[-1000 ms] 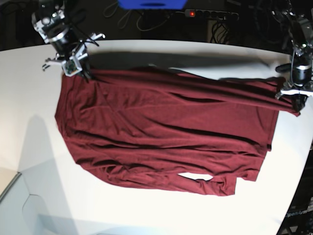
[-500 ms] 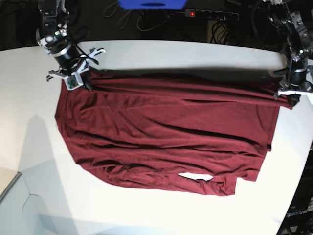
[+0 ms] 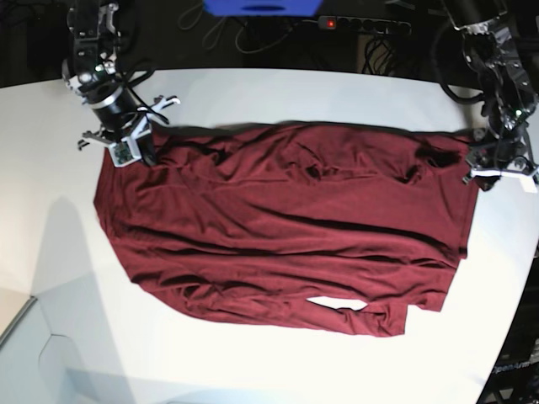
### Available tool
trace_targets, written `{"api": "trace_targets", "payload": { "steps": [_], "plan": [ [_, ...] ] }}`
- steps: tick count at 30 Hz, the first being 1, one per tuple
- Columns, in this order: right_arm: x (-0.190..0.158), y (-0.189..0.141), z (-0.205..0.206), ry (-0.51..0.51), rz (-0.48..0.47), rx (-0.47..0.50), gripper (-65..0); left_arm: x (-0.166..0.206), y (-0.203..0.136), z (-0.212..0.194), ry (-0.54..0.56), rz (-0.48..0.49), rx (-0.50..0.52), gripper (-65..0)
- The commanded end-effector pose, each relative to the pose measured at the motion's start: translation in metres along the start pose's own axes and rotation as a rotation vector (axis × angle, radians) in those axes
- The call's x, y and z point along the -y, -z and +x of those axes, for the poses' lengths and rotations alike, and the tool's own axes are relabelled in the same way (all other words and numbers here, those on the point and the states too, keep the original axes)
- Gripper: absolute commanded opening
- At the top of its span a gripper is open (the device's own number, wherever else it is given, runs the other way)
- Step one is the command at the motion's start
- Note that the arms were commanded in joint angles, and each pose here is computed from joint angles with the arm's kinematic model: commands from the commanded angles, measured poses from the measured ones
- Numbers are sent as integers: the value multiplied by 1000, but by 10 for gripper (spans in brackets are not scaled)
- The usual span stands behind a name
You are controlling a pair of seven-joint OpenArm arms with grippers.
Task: Layout the t-shirt on the table in an organized manner, then fold the t-shirt properly
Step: 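Move the left gripper along the shirt edge toward the hem and grasp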
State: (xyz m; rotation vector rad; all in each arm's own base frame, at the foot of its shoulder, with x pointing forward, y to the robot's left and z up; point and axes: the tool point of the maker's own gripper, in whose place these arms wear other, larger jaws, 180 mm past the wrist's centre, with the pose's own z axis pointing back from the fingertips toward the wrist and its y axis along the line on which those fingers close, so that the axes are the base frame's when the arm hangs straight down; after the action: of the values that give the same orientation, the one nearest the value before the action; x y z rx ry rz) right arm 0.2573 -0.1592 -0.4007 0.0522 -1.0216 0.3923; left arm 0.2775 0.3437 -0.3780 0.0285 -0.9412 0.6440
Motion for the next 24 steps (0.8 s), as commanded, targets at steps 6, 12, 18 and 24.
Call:
{"api": "trace_targets", "payload": {
  "steps": [6, 12, 18, 24],
  "plan": [
    [5, -1, 12, 2, -13, 47, -650, -20, -8, 15, 7, 38, 46, -379],
    [-2, 0, 13, 1, 4, 48, -650, -41, -9, 9, -22, 84, 32, -379],
    [-11, 2, 13, 2, 25, 48, -650, -41, -5, -2, -30, 85, 4, -376],
    [-15, 3, 14, 15, 25, 53, -650, -23, -2, -10, 2, 45, -20, -374]
  ]
}}
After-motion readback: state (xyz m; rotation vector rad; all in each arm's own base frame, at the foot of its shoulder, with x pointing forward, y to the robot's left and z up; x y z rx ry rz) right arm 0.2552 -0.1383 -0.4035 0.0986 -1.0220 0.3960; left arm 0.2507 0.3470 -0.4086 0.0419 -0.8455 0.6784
